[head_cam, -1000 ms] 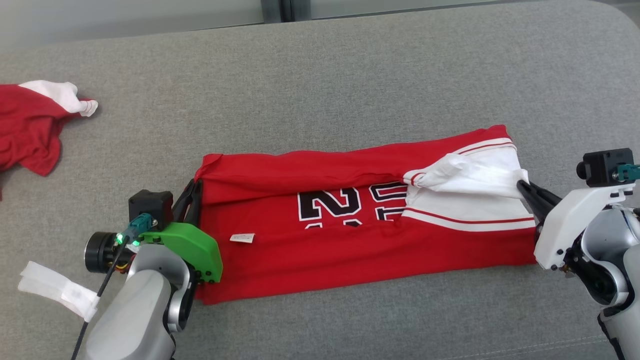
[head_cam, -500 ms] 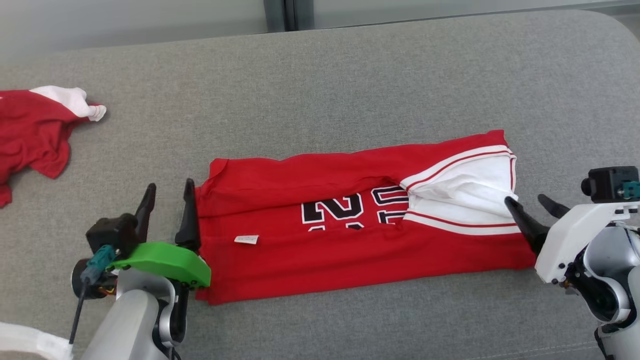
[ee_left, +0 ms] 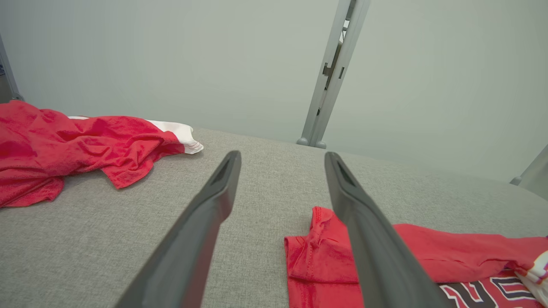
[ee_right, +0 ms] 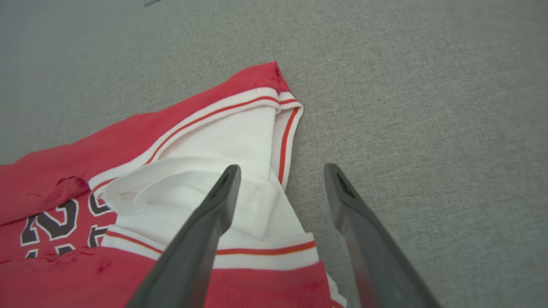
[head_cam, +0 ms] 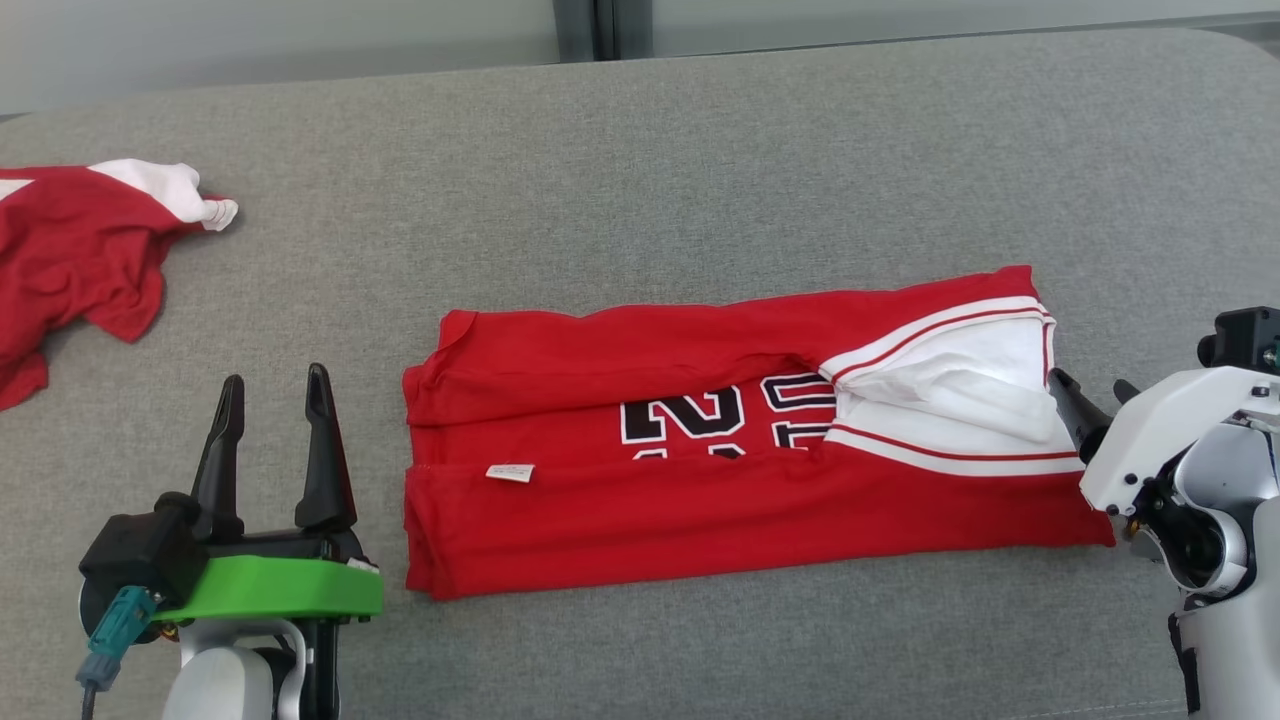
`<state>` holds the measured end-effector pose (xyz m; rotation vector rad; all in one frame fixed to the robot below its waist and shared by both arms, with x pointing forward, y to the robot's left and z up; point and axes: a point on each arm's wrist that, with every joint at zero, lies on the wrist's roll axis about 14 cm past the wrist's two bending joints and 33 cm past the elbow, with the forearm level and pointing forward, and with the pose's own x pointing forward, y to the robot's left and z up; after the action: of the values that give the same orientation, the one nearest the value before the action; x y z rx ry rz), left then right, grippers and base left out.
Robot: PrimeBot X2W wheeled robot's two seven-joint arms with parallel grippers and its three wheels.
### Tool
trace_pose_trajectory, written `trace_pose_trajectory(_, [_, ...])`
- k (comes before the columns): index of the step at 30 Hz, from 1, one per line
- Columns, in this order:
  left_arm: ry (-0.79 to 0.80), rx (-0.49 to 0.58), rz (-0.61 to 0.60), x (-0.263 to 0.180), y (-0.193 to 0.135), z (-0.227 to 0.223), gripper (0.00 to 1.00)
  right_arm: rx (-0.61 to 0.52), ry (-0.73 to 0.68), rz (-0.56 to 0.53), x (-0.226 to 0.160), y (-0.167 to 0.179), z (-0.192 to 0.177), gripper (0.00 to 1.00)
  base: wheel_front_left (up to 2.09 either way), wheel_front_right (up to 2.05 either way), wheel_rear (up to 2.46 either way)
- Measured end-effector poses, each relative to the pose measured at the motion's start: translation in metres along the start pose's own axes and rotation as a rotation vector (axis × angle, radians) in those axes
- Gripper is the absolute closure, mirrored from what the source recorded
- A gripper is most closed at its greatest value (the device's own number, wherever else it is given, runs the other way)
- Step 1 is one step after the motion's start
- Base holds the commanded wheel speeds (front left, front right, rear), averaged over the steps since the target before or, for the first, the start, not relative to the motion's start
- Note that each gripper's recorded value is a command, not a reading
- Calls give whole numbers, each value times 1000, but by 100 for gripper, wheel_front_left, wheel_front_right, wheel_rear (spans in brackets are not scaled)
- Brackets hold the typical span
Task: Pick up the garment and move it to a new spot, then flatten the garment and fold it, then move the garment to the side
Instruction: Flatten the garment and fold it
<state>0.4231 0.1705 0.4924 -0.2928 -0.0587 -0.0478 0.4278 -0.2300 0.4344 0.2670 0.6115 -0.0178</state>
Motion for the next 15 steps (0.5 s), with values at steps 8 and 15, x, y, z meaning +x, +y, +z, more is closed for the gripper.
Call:
trace_pose_trajectory(8, [6,19,41,-8,16,-2,0,26,103,-8,28,8,-23,0,0,0,0])
trace_pose_trajectory(15, [14,33,63,-15,26,-3,0,26,190,-18,43,14,-45,0,0,0,0])
